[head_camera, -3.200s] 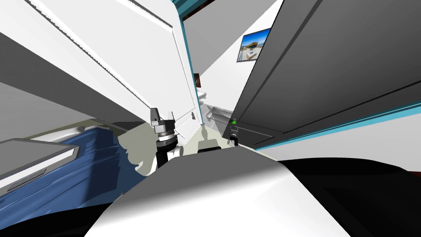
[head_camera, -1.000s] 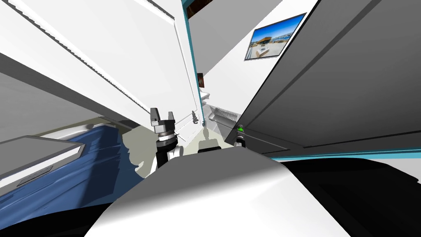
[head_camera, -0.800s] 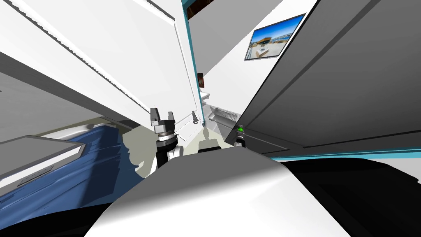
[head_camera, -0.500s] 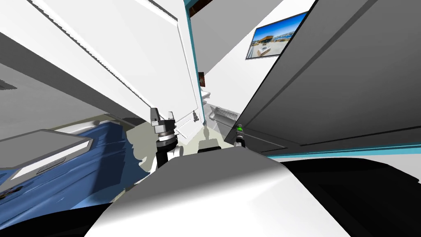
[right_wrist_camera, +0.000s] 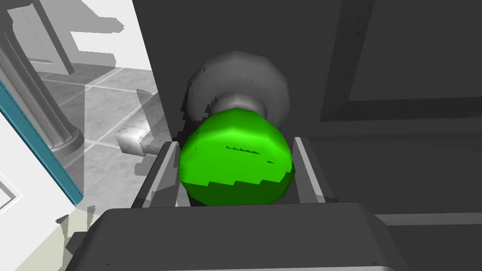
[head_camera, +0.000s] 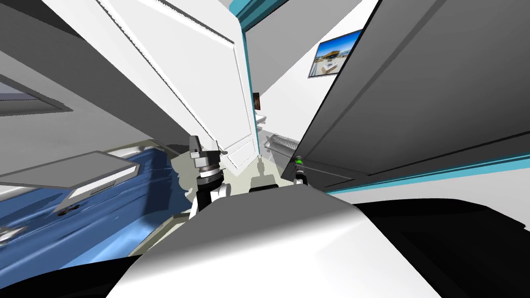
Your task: Pull the door open
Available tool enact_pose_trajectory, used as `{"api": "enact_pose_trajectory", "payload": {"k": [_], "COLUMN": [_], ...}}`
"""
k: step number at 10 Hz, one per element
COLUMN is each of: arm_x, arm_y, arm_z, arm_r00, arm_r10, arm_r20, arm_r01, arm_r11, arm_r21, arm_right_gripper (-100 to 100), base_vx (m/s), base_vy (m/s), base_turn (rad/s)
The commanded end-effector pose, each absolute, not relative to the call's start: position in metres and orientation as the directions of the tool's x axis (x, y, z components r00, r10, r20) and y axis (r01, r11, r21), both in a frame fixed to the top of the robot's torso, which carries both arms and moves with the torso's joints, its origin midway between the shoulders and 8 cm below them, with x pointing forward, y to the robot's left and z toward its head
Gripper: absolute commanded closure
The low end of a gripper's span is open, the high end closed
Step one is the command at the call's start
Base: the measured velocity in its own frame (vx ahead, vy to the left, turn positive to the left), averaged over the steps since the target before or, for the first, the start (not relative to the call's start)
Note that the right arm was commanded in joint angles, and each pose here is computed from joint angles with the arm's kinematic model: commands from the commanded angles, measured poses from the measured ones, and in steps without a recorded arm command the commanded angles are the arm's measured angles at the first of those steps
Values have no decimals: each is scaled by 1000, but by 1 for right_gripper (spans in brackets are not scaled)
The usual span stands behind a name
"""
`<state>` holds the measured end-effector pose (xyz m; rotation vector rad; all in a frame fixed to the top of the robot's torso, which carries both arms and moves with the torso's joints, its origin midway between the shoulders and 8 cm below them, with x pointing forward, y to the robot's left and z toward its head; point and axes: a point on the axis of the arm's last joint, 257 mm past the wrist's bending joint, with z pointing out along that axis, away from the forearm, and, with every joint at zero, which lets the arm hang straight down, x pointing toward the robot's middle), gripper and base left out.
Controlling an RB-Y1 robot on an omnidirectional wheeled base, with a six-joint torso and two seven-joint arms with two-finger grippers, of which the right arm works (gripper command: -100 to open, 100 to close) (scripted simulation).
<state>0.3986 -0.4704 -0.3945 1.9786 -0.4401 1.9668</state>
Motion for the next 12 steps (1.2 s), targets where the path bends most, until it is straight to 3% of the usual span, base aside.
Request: {"api": "enact_pose_trajectory", "payload": {"k": [1, 4, 12], "arm_x": [404, 402, 404], "arm_y": [-460, -455, -436], "arm_z": [-392, -395, -394], "arm_r00": [0, 7, 5], "arm_r10": [2, 0, 1], "arm_r20": [1000, 1000, 1000], "arm_r01": [-402, -377, -279], "arm_r11": [-916, -926, -960], "arm_r21": [2, 3, 2], "arm_right_gripper": [100, 100, 100], "base_vx": [-188, -140, -221], "base_vy": [-16, -8, -19], "base_turn": [43, 57, 81]}}
